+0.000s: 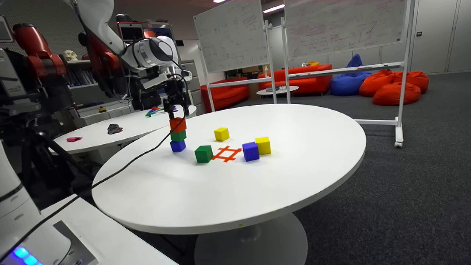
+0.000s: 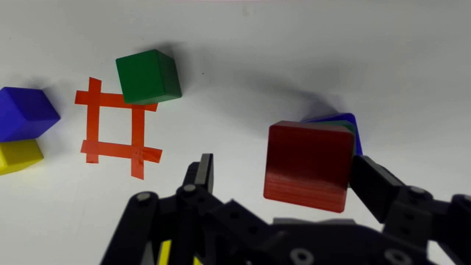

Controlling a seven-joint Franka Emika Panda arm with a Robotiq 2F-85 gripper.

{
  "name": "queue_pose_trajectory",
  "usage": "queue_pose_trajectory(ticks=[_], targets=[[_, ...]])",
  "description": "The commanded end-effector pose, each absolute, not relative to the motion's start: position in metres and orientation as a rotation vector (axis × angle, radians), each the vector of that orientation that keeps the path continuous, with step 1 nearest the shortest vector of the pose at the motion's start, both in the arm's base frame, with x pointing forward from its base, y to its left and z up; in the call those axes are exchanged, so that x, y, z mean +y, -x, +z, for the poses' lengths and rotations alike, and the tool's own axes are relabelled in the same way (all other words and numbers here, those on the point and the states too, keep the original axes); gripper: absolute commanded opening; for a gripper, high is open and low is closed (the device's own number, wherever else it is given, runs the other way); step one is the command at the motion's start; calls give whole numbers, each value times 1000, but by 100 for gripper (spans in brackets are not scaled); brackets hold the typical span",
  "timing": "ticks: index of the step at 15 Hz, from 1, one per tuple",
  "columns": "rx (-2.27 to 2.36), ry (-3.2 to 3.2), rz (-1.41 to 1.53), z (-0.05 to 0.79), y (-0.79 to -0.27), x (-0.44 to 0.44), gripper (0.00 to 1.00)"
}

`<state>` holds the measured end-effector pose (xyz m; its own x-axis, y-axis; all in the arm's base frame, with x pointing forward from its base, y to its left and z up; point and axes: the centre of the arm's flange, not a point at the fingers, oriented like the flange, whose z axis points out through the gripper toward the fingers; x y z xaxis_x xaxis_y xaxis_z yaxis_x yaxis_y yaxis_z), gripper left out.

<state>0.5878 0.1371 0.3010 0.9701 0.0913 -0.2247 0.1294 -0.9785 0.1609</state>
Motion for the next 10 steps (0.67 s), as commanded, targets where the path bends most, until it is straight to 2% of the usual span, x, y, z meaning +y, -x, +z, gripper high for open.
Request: queue_pose_trajectory(ticks=[1, 10], targets=[[136, -2951, -325, 302, -590, 127, 100], [138, -2950, -332, 299, -590, 129, 100]])
